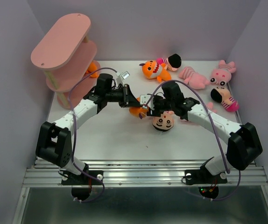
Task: Place and organize the stuffed toys onto the shelf
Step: Pass the stuffed toy from the left arm to the right
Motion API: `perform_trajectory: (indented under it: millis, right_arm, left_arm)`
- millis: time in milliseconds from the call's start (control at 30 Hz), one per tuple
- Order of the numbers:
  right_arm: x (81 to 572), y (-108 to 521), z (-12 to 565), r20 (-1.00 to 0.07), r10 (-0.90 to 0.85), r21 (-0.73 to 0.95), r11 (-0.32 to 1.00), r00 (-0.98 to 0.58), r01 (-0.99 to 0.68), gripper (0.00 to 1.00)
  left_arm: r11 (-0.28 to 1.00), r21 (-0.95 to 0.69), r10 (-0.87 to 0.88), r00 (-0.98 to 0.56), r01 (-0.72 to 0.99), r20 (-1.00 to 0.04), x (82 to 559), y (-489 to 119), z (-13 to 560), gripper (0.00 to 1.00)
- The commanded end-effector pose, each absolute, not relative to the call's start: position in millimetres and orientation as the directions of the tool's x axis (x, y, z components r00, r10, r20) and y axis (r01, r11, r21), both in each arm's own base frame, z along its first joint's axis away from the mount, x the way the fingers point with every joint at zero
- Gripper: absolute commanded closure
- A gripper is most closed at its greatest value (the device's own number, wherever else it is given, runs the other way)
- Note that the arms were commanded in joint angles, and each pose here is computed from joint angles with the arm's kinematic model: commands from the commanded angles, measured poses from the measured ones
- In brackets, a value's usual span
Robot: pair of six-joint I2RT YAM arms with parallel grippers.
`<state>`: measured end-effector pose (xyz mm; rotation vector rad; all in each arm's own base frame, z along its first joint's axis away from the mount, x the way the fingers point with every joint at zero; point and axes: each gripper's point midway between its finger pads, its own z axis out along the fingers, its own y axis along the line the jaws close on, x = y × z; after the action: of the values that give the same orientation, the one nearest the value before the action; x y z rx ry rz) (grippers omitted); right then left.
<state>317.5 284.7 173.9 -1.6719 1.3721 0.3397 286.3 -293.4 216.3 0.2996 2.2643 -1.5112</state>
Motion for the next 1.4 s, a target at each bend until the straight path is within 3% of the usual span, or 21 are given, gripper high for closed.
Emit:
perform_trajectory:
  millis: [0,67,100,167,200,233,267,300,400,500,667,767,833,967,1167,1367]
  right_arm:
    - [292,306,200,-0.795,-0.482,-0.427,0.016,0.367,-0.904,0.54]
    - [280,309,202,-0.821,-0.447,-0.392,-0.008,0.354,-0.920,0.64]
    - [275,309,201,-0.829,-0.439,-0.375,-0.021,0.346,-0.927,0.74]
    - [260,309,197,-0.850,-0.426,-0.317,-0.058,0.311,-0.946,0.81]
    - [255,308,196,-0.854,-0.423,-0.303,-0.069,0.303,-0.950,0.85]
    - [249,307,194,-0.862,-0.419,-0.277,-0.084,0.286,-0.957,0.90]
    - [246,306,193,-0.865,-0.420,-0.264,-0.082,0.274,-0.961,0.91]
    - [242,304,194,-0.872,-0.420,-0.243,-0.077,0.253,-0.967,0.94]
    - [236,304,199,-0.888,-0.410,-0.199,-0.064,0.207,-0.978,0.96]
    - [228,307,209,-0.916,-0.393,-0.078,-0.026,0.082,-0.997,0.98]
    - [230,311,231,-0.932,-0.348,0.100,0.005,-0.096,-0.995,0.99]
    - [236,304,243,-0.928,-0.309,0.213,0.024,-0.210,-0.977,0.99]
    - [243,299,250,-0.916,-0.283,0.285,0.034,-0.283,-0.958,0.99]
    - [260,282,267,-0.892,-0.219,0.399,0.035,-0.396,-0.916,0.99]
    - [282,264,284,-0.872,-0.169,0.445,0.114,-0.459,-0.888,0.99]
    - [280,263,291,-0.849,-0.154,0.495,0.104,-0.506,-0.863,0.99]
  left_arm:
    - [0.329,-0.827,-0.026,-0.871,0.456,-0.491,273,-296,234,1.00]
    - [0.329,-0.825,-0.026,-0.868,0.460,-0.495,274,-296,233,1.00]
    - [0.330,-0.822,-0.027,-0.866,0.465,-0.500,273,-296,234,1.00]
    - [0.328,-0.810,-0.029,-0.852,0.486,-0.522,274,-295,237,0.98]
    - [0.327,-0.806,-0.028,-0.848,0.493,-0.530,273,-295,239,0.91]
    - [0.330,-0.791,-0.042,-0.829,0.515,-0.558,274,-294,247,0.72]
    - [0.335,-0.778,-0.050,-0.815,0.532,-0.578,274,-292,252,0.63]
    - [0.350,-0.741,-0.067,-0.774,0.573,-0.630,276,-288,263,0.47]
    - [0.401,-0.611,-0.073,-0.641,0.682,-0.764,278,-277,286,0.31]
    - [0.542,-0.434,-0.082,-0.468,0.720,-0.880,292,-255,308,0.19]
    - [0.694,-0.201,-0.055,-0.227,0.692,-0.972,295,-214,332,0.11]
    - [0.765,-0.117,-0.063,-0.108,0.634,-0.992,288,-189,340,0.01]
    - [0.783,-0.103,-0.069,-0.080,0.614,-0.994,278,-178,337,0.01]
    - [0.746,-0.109,-0.072,-0.084,0.657,-0.994,262,-182,323,0.01]
    - [0.687,-0.170,-0.087,-0.152,0.707,-0.985,253,-194,297,0.01]
    - [0.587,-0.194,-0.082,-0.181,0.786,-0.980,241,-212,278,0.01]
